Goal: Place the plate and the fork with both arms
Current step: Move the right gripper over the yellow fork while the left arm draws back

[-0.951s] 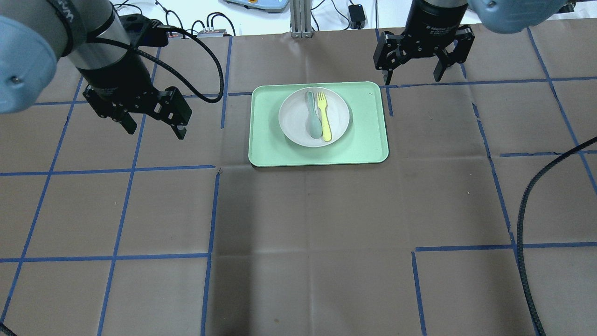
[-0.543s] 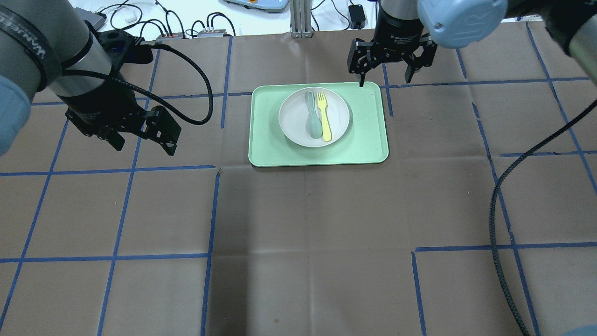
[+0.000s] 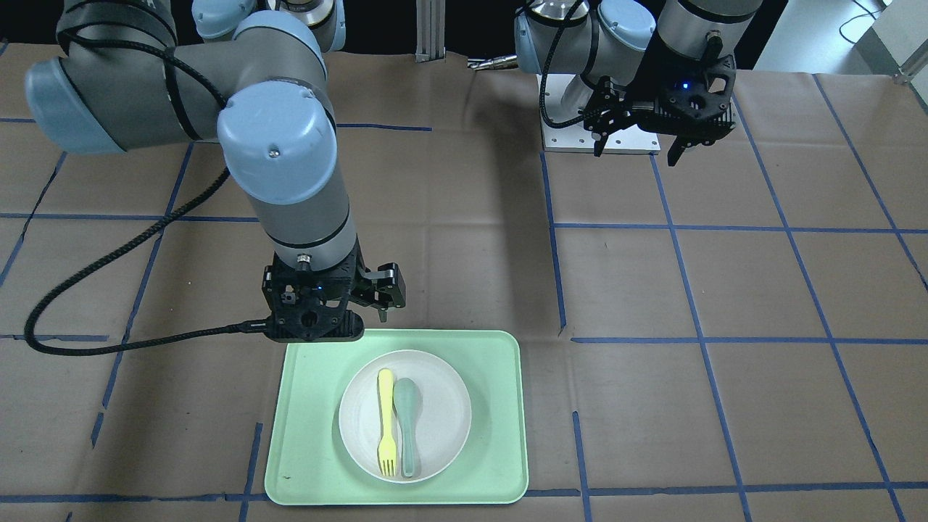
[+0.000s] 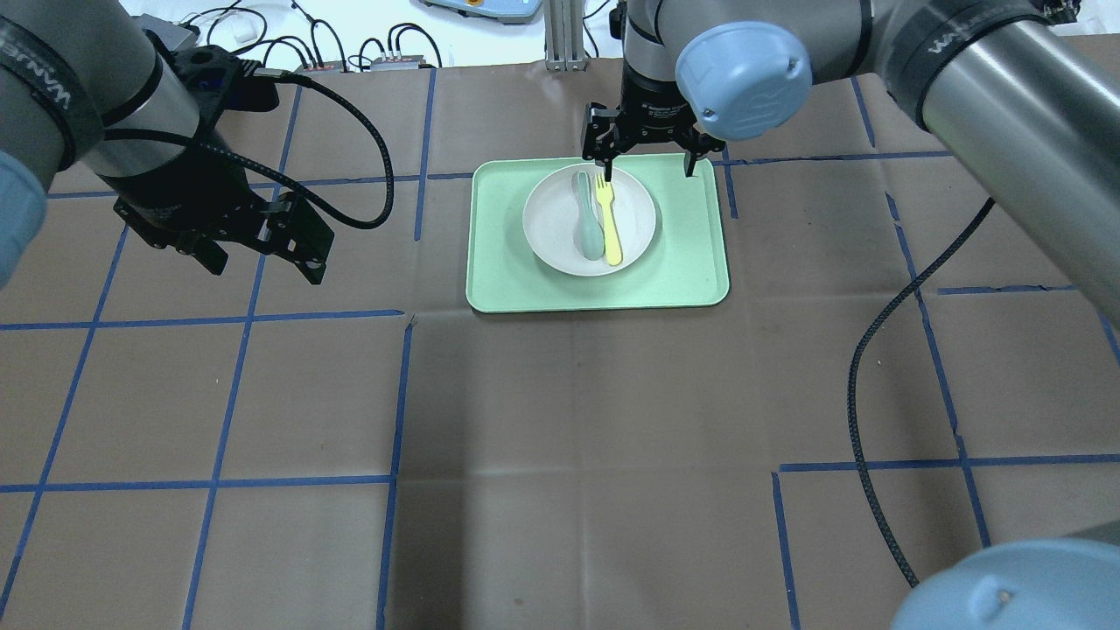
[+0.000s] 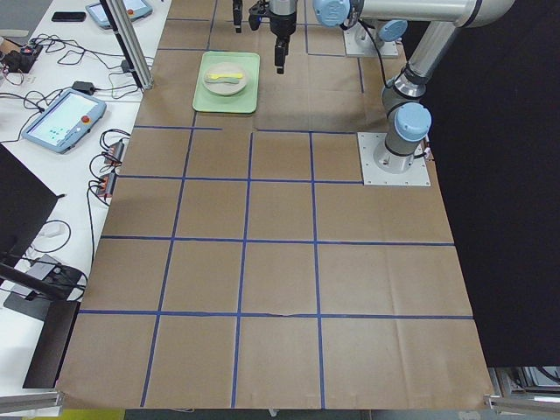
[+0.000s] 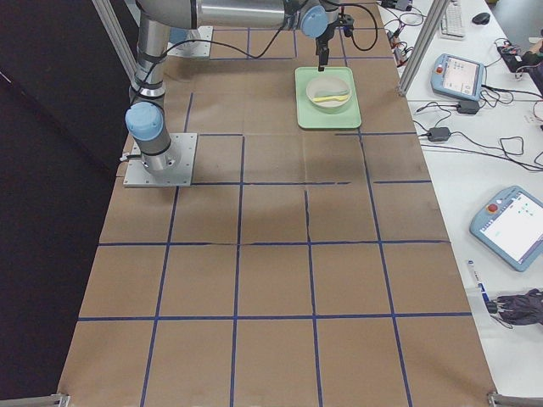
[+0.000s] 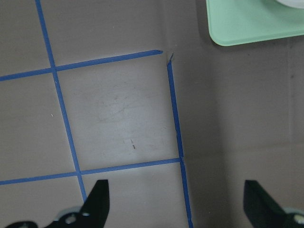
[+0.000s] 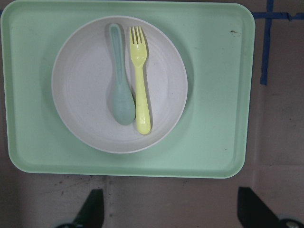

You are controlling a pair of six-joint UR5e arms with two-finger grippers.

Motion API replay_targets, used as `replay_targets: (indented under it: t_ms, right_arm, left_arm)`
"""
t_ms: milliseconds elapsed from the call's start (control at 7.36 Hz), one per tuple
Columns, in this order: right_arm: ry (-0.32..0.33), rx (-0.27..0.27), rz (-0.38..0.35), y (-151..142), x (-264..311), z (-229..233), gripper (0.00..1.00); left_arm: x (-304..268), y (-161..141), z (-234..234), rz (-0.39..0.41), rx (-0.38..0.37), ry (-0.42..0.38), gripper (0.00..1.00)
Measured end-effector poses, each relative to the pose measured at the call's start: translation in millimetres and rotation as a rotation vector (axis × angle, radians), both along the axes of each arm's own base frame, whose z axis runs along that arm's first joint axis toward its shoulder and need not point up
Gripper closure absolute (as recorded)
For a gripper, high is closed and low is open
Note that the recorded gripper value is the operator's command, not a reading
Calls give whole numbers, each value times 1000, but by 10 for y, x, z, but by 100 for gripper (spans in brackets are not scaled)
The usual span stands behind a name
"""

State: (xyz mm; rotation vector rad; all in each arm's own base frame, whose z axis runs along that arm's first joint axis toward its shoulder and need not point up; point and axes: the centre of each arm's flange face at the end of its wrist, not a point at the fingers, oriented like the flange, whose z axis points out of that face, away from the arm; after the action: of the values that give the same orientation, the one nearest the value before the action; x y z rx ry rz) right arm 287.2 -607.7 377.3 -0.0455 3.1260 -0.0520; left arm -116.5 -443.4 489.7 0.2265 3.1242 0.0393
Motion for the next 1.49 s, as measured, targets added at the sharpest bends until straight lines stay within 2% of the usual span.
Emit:
replay_targets:
  t_ms: [543, 815, 1086, 1494]
  right_arm:
    - [12, -4, 3, -343, 155, -829, 2]
    - [25, -14, 2, -475, 176, -1184, 11]
    - [30, -15, 1, -510, 179, -1298, 30]
    - [28, -8, -17, -527, 190, -1397, 41]
  left_arm:
    - [-4, -12, 13, 3, -3, -2, 0]
    - [1, -76, -60, 5, -1, -1, 0]
    - [7, -105, -86, 7, -4, -4, 0]
    - [-1, -84, -44, 4, -14, -2, 0]
